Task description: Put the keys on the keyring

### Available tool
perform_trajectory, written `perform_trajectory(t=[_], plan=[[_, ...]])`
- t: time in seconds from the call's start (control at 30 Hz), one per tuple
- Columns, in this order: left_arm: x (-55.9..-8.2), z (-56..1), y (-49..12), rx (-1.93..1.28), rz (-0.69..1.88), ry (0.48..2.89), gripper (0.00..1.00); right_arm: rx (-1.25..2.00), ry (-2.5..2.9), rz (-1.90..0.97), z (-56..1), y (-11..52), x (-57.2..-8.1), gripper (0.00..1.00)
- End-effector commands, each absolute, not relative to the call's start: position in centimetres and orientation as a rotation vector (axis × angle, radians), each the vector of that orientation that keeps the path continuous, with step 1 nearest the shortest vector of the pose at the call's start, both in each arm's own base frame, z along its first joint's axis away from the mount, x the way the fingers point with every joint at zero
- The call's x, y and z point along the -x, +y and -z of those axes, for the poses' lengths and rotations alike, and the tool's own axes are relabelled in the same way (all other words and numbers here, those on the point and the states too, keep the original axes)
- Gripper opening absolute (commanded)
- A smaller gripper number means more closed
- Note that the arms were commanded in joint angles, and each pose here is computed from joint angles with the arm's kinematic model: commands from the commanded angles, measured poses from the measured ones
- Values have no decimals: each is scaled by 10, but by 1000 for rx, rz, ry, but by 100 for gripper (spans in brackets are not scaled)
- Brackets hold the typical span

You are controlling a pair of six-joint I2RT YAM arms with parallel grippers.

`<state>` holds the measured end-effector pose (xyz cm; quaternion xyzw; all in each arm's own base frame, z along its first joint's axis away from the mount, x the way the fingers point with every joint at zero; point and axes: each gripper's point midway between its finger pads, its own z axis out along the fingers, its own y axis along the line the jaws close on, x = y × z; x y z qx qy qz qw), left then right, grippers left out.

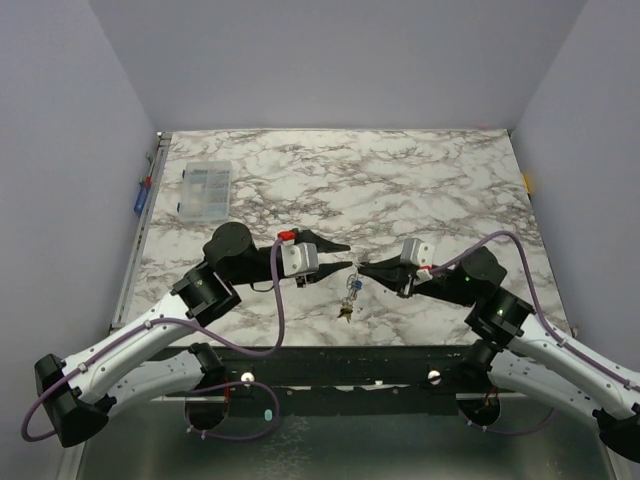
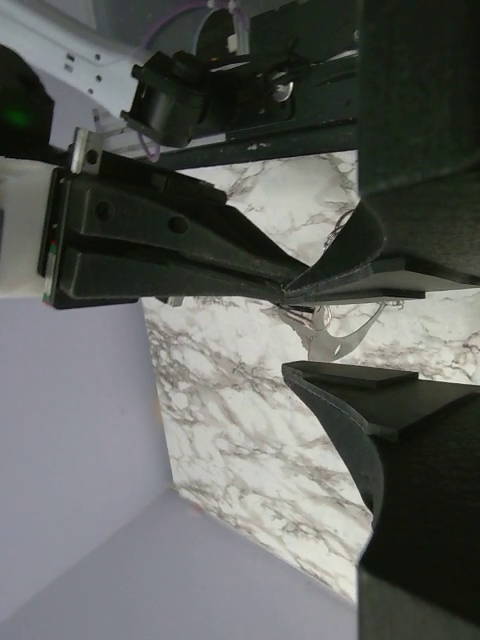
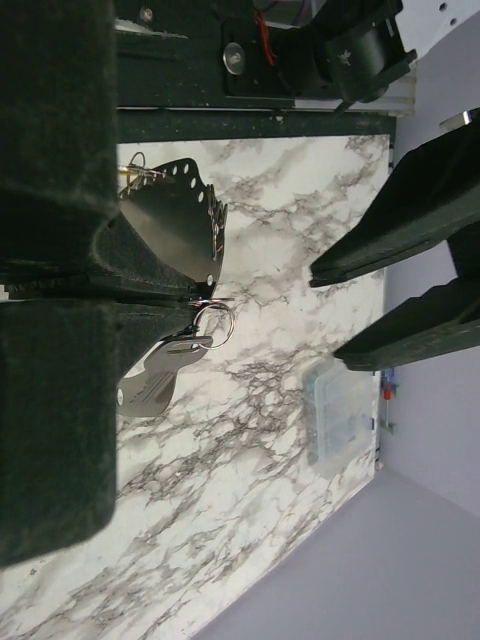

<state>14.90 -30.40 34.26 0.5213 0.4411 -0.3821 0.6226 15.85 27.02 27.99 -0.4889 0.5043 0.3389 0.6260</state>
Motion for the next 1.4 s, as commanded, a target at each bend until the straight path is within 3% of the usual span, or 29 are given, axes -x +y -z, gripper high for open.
perform_trajectory(t=[0.0,0.3,0.6,0.97,1.23,1.37], plan=[[-129,-339,-313,-1352,926,911,33,1127,1059,-796,-309,267,-145,1],[-130,-332,-322,-1385,963,932,35,1142,1046,-794,-312,262,-139,1],[-135,-327,-328,-1390,965,956,29,1143,1029,-800,-316,264,-139,1],[-137,-311,-329,-1401,947,990,29,1149,1026,-802,-316,266,-140,1],[-138,-302,-330,-1415,932,997,39,1146,1019,-805,-319,268,-140,0],[-141,-299,-330,-1413,902,997,33,1145,1017,-806,-320,267,-140,1]])
